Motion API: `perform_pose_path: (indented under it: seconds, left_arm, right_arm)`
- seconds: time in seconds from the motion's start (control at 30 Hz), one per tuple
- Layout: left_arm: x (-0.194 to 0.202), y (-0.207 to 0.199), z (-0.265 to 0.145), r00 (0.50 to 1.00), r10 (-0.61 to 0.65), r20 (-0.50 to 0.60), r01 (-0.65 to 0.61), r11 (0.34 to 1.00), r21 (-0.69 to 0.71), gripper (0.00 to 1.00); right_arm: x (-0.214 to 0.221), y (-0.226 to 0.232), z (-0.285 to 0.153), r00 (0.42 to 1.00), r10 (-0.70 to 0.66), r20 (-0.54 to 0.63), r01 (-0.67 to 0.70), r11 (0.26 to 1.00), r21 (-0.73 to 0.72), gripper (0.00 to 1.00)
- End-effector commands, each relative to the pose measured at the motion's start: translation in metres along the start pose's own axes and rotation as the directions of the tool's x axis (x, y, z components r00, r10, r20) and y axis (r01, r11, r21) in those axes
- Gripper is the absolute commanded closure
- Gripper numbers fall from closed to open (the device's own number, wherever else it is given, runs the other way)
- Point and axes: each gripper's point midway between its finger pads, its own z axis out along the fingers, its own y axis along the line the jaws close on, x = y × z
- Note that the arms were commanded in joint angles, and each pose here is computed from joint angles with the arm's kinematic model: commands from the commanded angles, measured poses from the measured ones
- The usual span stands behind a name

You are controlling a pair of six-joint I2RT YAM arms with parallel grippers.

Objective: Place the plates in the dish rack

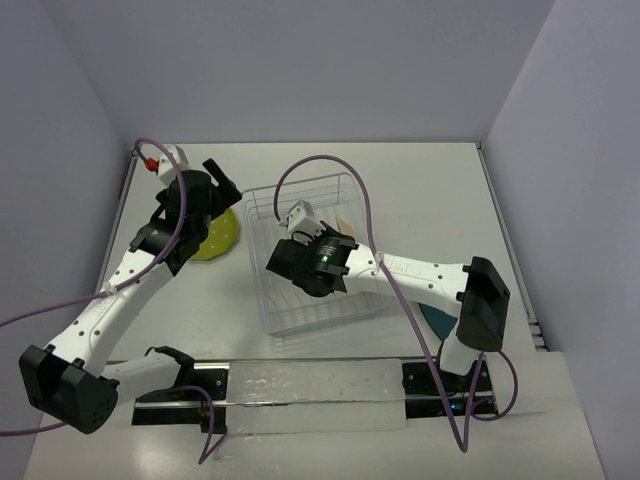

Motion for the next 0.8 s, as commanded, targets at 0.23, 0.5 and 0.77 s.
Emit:
perform_pose_path:
  seconds: [0.23, 0.5, 0.77]
  left_arm:
    - [-0.006, 0.015, -0.011, 0.999, -0.029, 0.014, 0.030, 0.998, -0.048, 0.01]
    - [-0.008, 0.014, -0.010, 1.000, -0.019, 0.002, 0.019, 0.998, -0.062, 0.01]
    - [-0.007, 0.015, -0.008, 1.000, -0.012, -0.001, 0.012, 0.997, -0.077, 0.01]
  right_arm:
    - [-0.001, 0.026, -0.016, 0.976, 0.217, 0.031, -0.204, 0.951, -0.234, 0.65]
    - [-0.002, 0.038, -0.024, 0.964, 0.263, 0.050, -0.227, 0.903, -0.364, 0.41]
    - [-0.011, 0.055, -0.035, 0.950, 0.305, 0.069, -0.233, 0.840, -0.490, 0.38]
